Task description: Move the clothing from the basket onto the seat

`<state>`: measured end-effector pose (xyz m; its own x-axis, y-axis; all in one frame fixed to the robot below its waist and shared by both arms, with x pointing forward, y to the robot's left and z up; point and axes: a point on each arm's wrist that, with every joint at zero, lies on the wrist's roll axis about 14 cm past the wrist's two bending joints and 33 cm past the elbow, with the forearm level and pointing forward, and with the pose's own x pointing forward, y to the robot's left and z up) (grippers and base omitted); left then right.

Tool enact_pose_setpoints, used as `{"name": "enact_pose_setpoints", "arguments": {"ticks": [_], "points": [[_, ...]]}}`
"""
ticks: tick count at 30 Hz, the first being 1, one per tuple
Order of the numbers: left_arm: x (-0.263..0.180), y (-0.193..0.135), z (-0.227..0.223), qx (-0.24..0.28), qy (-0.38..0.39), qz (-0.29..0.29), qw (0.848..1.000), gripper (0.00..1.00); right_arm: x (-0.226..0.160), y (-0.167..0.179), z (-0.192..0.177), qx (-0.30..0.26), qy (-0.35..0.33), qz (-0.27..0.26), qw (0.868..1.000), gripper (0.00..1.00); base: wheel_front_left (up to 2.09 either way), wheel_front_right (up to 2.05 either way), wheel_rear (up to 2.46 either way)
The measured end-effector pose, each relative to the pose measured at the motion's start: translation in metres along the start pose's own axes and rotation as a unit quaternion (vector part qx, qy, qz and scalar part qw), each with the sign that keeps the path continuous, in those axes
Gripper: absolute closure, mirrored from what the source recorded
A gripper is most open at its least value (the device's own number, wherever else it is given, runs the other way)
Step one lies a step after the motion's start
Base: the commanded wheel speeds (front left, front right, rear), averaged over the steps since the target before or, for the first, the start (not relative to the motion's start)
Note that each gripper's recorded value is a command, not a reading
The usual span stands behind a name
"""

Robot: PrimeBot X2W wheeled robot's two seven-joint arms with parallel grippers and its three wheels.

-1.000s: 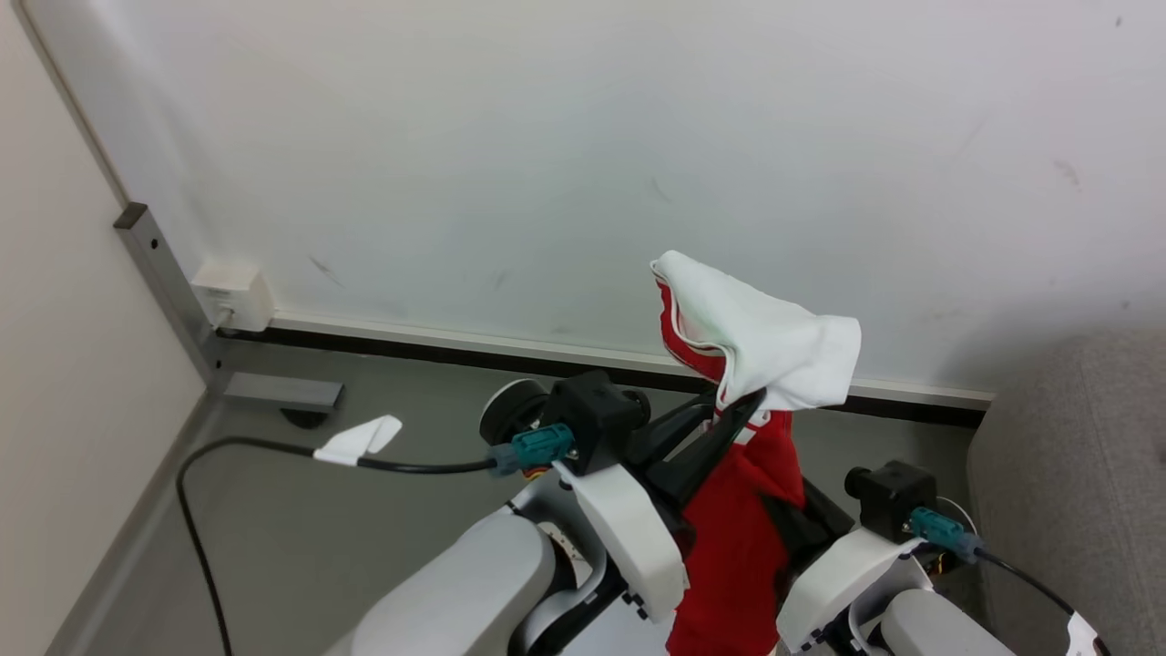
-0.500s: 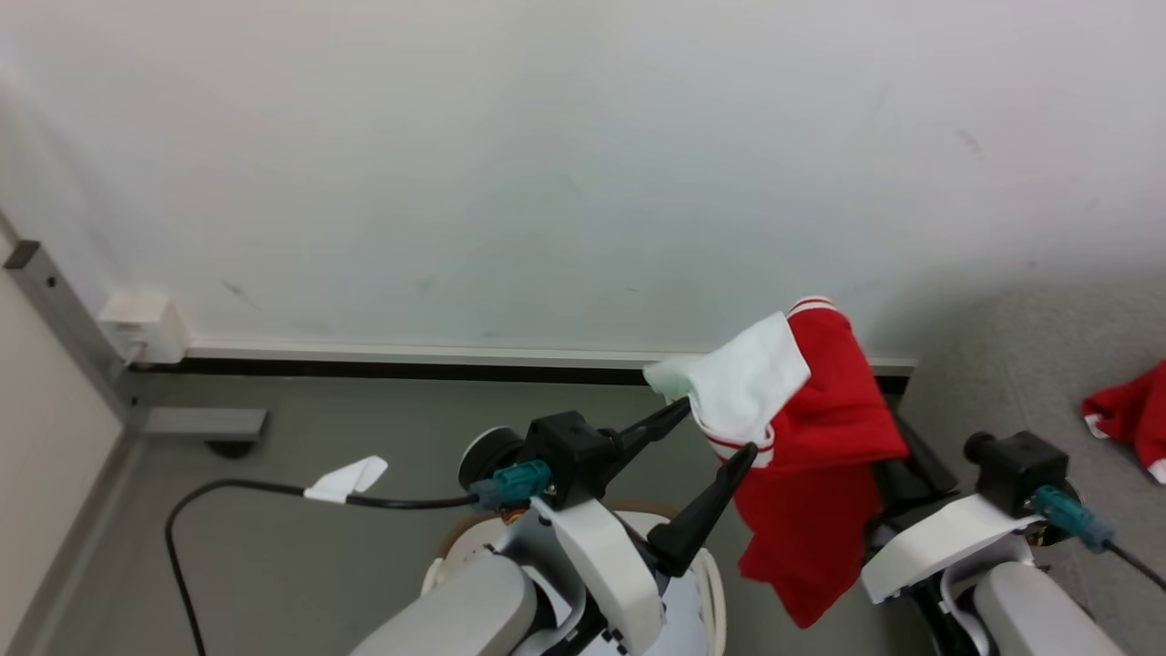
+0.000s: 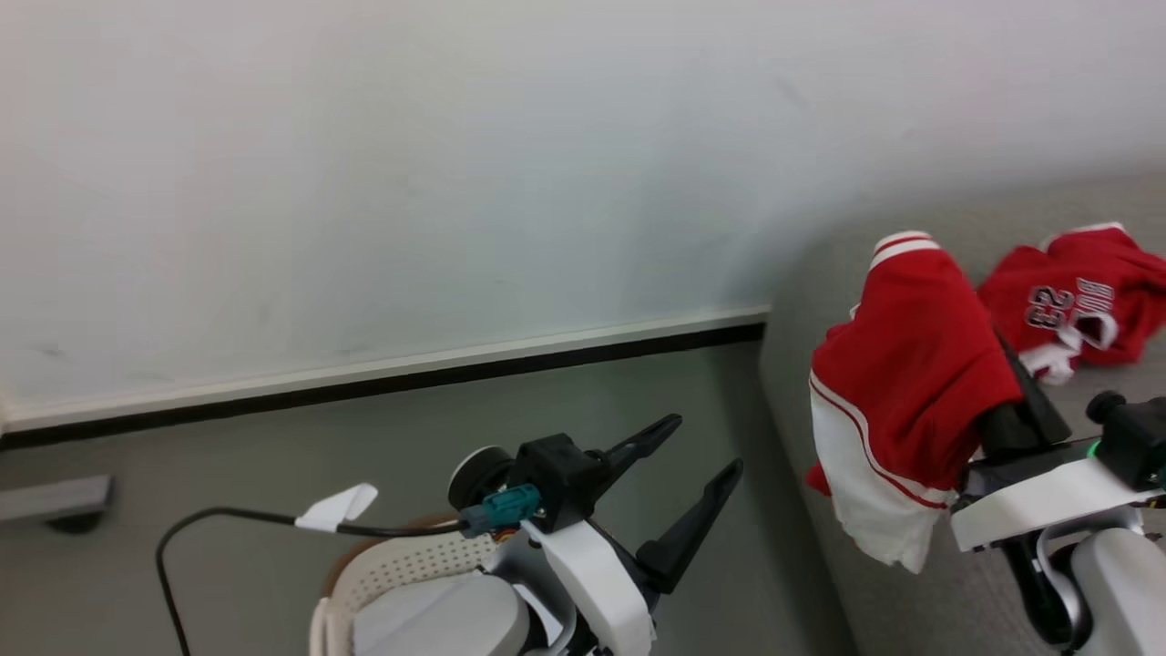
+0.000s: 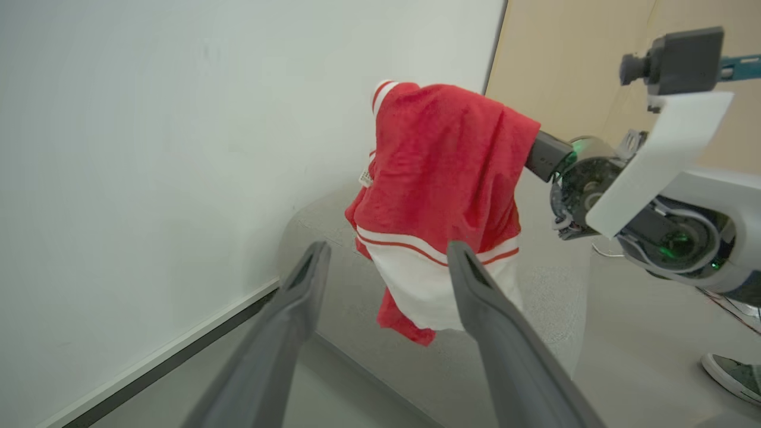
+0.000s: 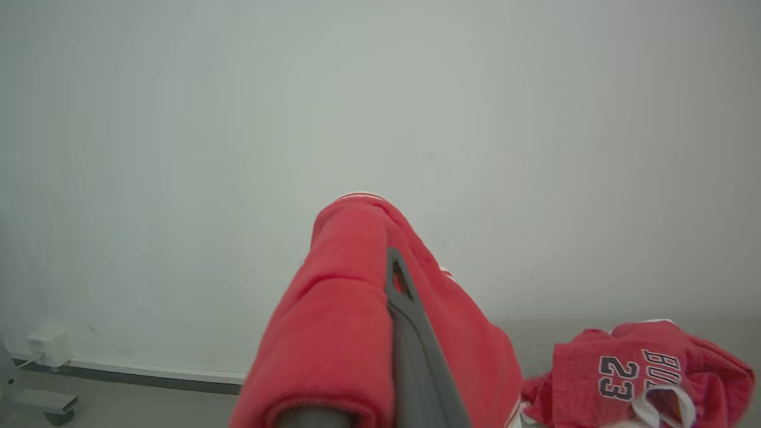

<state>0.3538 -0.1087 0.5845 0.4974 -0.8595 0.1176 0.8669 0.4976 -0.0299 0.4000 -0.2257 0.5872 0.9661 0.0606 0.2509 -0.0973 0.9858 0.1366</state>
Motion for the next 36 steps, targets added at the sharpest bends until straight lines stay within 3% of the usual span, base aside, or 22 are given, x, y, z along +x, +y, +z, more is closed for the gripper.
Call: {"name": "enact_pose_setpoints", "arguments": {"ticks": [9,22,29,36], "points": [[0.033,-0.029,-0.012,-0.008,-0.003,-0.066,0.998,0.0,-0.046,-0.069,0.028,-0.041,-0.023,-0.101,0.994,1.0,0.0,0.0,0.0],[0.06,-0.053,-0.033,-0.017,0.002,-0.12,0.993,0.0,-0.095,-0.113,0.046,-0.063,-0.034,-0.188,0.98,1.0,0.0,0.0,0.0],[0.066,-0.04,-0.048,-0.029,0.017,-0.123,0.992,0.0,-0.082,-0.134,0.05,-0.067,-0.034,-0.208,0.975,1.0,0.0,0.0,0.0],[0.069,-0.006,-0.066,-0.036,0.031,-0.107,0.993,0.0,-0.048,-0.169,0.059,-0.103,-0.028,-0.222,0.969,1.0,0.0,0.0,0.0]]}}
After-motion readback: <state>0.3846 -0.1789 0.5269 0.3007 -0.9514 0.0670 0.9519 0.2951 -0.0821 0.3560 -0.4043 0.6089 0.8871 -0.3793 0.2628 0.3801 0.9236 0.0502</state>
